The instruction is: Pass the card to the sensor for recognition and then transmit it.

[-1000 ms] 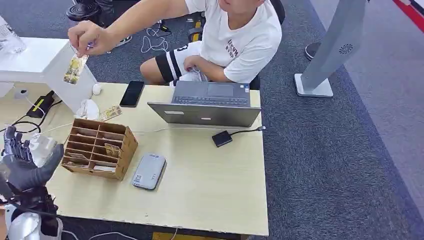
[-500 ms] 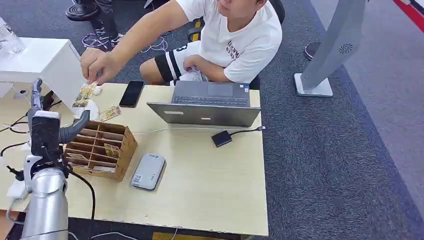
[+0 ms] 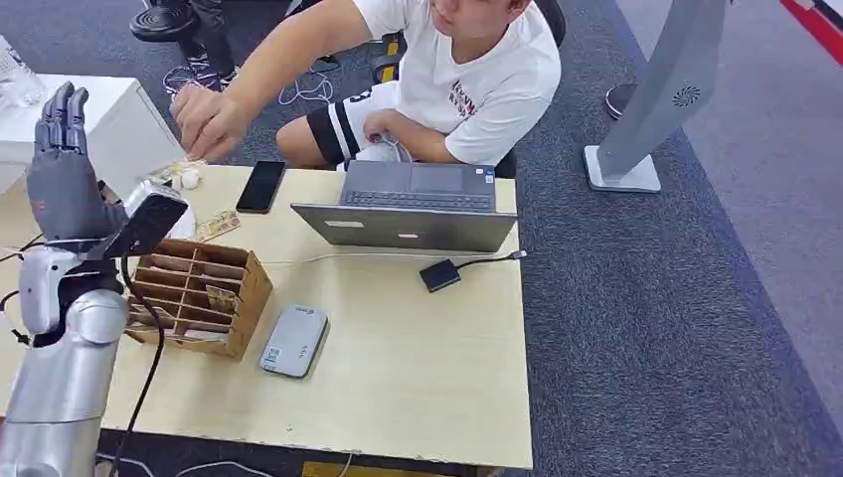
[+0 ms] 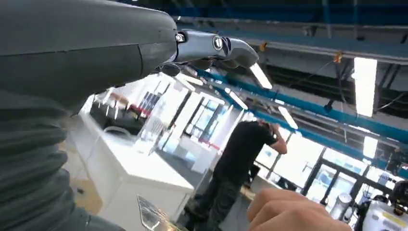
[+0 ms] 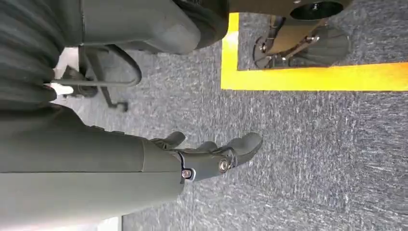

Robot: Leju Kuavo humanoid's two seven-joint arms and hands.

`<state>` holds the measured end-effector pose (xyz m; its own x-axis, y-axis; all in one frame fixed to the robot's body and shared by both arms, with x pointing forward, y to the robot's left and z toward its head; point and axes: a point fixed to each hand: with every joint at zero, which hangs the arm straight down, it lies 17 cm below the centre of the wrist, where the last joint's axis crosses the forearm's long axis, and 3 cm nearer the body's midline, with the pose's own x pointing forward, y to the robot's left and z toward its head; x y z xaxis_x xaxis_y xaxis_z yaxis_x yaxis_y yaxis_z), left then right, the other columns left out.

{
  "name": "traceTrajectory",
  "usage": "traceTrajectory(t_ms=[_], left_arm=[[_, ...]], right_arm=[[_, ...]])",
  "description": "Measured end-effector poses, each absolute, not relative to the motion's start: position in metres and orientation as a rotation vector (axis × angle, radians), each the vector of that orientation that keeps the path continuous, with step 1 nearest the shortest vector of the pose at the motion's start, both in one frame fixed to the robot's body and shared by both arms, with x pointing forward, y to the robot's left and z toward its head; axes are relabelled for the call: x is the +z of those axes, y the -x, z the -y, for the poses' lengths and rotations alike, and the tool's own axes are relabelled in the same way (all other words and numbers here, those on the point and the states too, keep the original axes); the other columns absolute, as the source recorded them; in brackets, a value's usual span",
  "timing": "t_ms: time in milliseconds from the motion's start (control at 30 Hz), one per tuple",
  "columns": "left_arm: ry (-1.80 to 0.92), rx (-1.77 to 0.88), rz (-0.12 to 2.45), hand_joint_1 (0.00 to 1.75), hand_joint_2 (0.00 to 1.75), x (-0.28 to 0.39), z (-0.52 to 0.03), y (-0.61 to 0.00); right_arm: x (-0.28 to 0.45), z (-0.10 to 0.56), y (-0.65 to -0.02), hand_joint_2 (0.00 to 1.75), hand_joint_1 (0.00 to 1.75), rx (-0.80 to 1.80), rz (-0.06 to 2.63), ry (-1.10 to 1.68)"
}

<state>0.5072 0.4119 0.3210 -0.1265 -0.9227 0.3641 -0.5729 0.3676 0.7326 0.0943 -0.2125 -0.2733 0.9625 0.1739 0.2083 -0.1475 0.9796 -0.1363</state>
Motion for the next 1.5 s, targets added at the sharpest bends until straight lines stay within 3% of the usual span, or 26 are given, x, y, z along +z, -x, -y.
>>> traceTrajectory(t_ms=[200,233,267,1233,1500], left_arm=[[-1.497,-0.685,1.780,0.00,1.75,0.346,-0.402,-0.515],[-1.511,-0.698,1.774,1.61,1.75,0.346,-0.402,-0.516],[-1.516,-0.711,1.772,1.75,1.75,0.346,-0.401,-0.516],[-1.464,-0.777,1.731,1.75,1.75,0.316,-0.401,-0.519],[-1.276,-0.898,1.737,1.75,1.75,0.259,-0.353,-0.489]], right_arm=[[-0.273,0.212,-0.095,1.75,0.00,0.216,0.215,0.125],[-0.273,0.212,-0.095,1.75,0.00,0.219,0.214,0.126],[-0.273,0.212,-0.095,1.75,0.00,0.219,0.211,0.126],[-0.273,0.213,-0.095,1.75,0.00,0.245,0.210,0.135],[-0.273,0.216,-0.094,1.75,0.00,0.212,0.204,0.154]])
